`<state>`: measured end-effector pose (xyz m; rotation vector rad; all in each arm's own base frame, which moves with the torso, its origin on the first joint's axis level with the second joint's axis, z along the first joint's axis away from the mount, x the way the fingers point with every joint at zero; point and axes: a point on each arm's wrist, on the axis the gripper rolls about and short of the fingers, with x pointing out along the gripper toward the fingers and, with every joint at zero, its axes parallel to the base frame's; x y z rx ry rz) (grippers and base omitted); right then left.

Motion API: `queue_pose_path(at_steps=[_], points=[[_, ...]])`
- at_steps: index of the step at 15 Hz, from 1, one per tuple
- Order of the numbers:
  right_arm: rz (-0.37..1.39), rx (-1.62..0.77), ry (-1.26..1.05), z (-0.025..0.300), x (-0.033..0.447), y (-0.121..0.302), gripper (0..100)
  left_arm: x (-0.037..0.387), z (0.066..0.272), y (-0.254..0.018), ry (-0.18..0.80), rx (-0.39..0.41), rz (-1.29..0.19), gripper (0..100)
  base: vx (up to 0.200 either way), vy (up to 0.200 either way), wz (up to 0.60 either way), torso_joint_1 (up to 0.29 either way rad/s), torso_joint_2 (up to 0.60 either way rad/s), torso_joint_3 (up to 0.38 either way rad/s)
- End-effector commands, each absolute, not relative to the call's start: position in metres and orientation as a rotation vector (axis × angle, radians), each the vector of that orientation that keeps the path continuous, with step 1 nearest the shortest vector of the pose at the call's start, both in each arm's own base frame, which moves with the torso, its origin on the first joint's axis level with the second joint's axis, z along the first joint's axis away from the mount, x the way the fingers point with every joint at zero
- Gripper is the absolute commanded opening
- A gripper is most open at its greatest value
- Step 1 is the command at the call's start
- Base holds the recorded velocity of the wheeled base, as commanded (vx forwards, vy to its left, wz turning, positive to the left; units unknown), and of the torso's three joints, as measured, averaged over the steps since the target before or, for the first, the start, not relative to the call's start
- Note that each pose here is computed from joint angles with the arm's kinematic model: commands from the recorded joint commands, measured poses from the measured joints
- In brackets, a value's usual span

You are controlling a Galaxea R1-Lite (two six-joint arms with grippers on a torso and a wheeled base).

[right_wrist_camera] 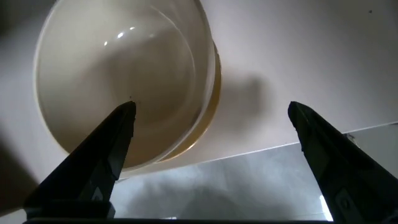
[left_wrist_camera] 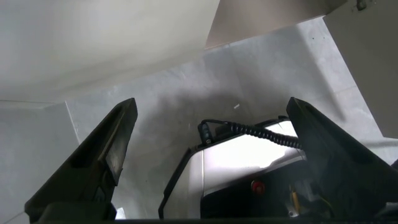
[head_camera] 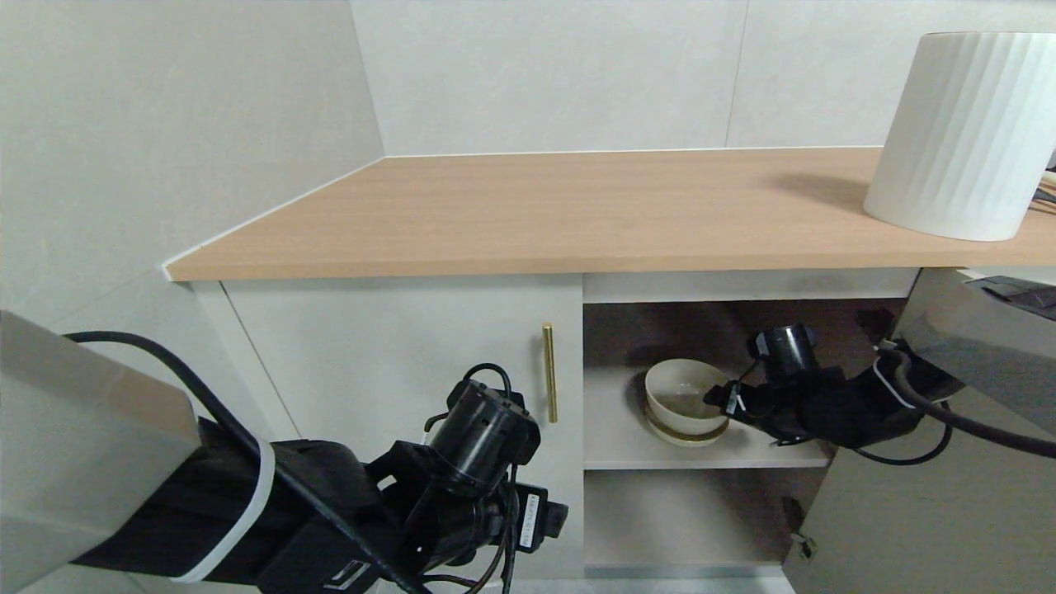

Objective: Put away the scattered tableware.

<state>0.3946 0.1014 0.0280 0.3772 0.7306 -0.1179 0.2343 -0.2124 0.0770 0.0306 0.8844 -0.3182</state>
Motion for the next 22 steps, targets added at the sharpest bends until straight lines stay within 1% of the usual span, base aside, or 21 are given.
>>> queue_pose_path(at_steps=[1, 4, 5, 6, 7, 8, 9, 10, 11, 12, 14, 15, 16, 19, 22], points=[[-0.110, 0.379, 0.728, 0.034, 0.391, 0.101, 100, 0.237, 0.083, -0.207, 0.866, 0.013, -0.306, 100, 0.000, 0.000, 0.00, 0.000, 0.00, 0.000], [-0.048, 0.366, 0.761, 0.058, 0.361, 0.107, 100, 0.237, 0.117, -0.186, 0.780, -0.050, -0.285, 100, 0.000, 0.000, 0.00, 0.000, 0.00, 0.000], [-0.031, 0.359, 0.793, 0.066, 0.340, 0.107, 100, 0.233, 0.135, -0.173, 0.743, -0.071, -0.272, 100, 0.000, 0.000, 0.00, 0.000, 0.00, 0.000], [-0.020, 0.354, 0.816, 0.070, 0.317, 0.102, 100, 0.227, 0.152, -0.155, 0.707, -0.070, -0.254, 100, 0.000, 0.000, 0.00, 0.000, 0.00, 0.000], [-0.013, 0.356, 0.813, 0.077, 0.304, 0.098, 100, 0.221, 0.161, -0.145, 0.684, -0.082, -0.246, 100, 0.000, 0.000, 0.00, 0.000, 0.00, 0.000], [-0.013, 0.356, 0.813, 0.077, 0.304, 0.098, 100, 0.221, 0.161, -0.145, 0.684, -0.082, -0.246, 100, 0.000, 0.000, 0.00, 0.000, 0.00, 0.000], [0.099, 0.349, 0.781, 0.108, 0.256, 0.093, 100, 0.195, 0.177, -0.120, 0.638, -0.112, -0.232, 100, 0.000, 0.000, 0.00, 0.000, 0.00, 0.000], [0.135, 0.342, 0.764, 0.116, 0.244, 0.093, 100, 0.187, 0.178, -0.115, 0.632, -0.115, -0.233, 100, 0.000, 0.000, 0.00, 0.000, 0.00, 0.000], [0.186, 0.326, 0.735, 0.134, 0.220, 0.093, 100, 0.173, 0.179, -0.103, 0.622, -0.123, -0.225, 100, 0.000, 0.000, 0.00, 0.000, 0.00, 0.000], [0.199, 0.310, 0.756, 0.144, 0.205, 0.092, 100, 0.167, 0.181, -0.094, 0.608, -0.137, -0.207, 100, 0.000, 0.000, 0.00, 0.000, 0.00, 0.000], [0.210, 0.280, 0.767, 0.158, 0.192, 0.088, 100, 0.160, 0.183, -0.085, 0.588, -0.153, -0.193, 100, 0.000, 0.000, 0.00, 0.000, 0.00, 0.000], [0.222, 0.248, 0.764, 0.170, 0.186, 0.085, 100, 0.156, 0.188, -0.082, 0.566, -0.162, -0.196, 100, 0.000, 0.000, 0.00, 0.000, 0.00, 0.000], [0.224, 0.241, 0.767, 0.176, 0.184, 0.084, 100, 0.156, 0.189, -0.082, 0.561, -0.162, -0.197, 100, 0.000, 0.000, 0.00, 0.000, 0.00, 0.000], [0.227, 0.213, 0.780, 0.180, 0.179, 0.082, 100, 0.161, 0.184, -0.085, 0.579, -0.114, -0.202, 100, 0.000, 0.000, 0.00, 0.000, 0.00, 0.000], [0.240, 0.205, 0.785, 0.180, 0.178, 0.085, 100, 0.162, 0.182, -0.086, 0.586, -0.111, -0.202, 100, 0.000, 0.000, 0.00, 0.000, 0.00, 0.000]])
